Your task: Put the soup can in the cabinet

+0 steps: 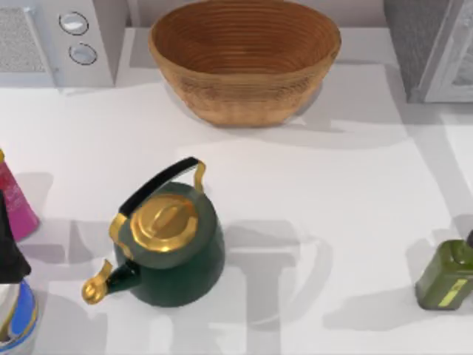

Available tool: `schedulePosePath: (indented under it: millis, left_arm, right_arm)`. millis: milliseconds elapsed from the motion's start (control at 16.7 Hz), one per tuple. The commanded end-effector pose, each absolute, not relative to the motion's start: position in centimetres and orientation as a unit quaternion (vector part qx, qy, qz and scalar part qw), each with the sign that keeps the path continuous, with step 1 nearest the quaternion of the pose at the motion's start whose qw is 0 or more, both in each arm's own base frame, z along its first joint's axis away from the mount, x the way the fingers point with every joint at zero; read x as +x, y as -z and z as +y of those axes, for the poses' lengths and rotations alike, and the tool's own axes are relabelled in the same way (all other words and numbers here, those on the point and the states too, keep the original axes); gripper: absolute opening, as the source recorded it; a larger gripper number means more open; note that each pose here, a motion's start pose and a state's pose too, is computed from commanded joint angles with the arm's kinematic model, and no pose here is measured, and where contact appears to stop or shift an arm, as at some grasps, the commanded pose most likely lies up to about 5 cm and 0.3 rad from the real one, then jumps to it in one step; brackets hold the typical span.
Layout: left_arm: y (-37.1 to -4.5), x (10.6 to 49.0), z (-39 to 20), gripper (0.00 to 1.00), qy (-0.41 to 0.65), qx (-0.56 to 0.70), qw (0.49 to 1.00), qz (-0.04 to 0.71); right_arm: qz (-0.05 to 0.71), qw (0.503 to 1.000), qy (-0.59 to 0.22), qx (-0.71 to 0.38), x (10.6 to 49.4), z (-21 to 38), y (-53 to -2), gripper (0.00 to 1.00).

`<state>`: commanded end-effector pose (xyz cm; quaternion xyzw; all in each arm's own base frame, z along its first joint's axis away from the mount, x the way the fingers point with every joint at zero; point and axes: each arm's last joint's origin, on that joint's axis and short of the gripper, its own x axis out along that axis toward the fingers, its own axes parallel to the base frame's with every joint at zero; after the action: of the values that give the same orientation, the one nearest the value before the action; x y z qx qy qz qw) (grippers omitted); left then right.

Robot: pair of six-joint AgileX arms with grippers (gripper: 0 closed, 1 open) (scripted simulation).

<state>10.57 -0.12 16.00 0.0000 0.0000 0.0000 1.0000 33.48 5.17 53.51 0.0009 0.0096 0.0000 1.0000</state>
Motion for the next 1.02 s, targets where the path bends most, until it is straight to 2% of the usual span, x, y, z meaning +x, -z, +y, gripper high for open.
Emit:
schedulePosePath:
  millis: [480, 840, 1020]
  left_arm:
    - [-16.0, 10.6, -0.1, 1.00, 0.000, 0.000, 1.000, 0.000]
    - [-16.0, 10.6, -0.1, 1.00, 0.000, 0.000, 1.000, 0.000]
    - [-16.0, 10.6, -0.1, 1.00, 0.000, 0.000, 1.000, 0.000]
  right_arm:
    - [0.000, 1.000, 0.000, 0.002, 40.1, 4.6, -53.3, 0.00]
    - [0.003, 1.000, 0.000, 0.002, 40.6, 4.5, -52.9, 0.00]
    - [0.003, 1.000, 0.000, 0.002, 40.6, 4.5, -52.9, 0.23]
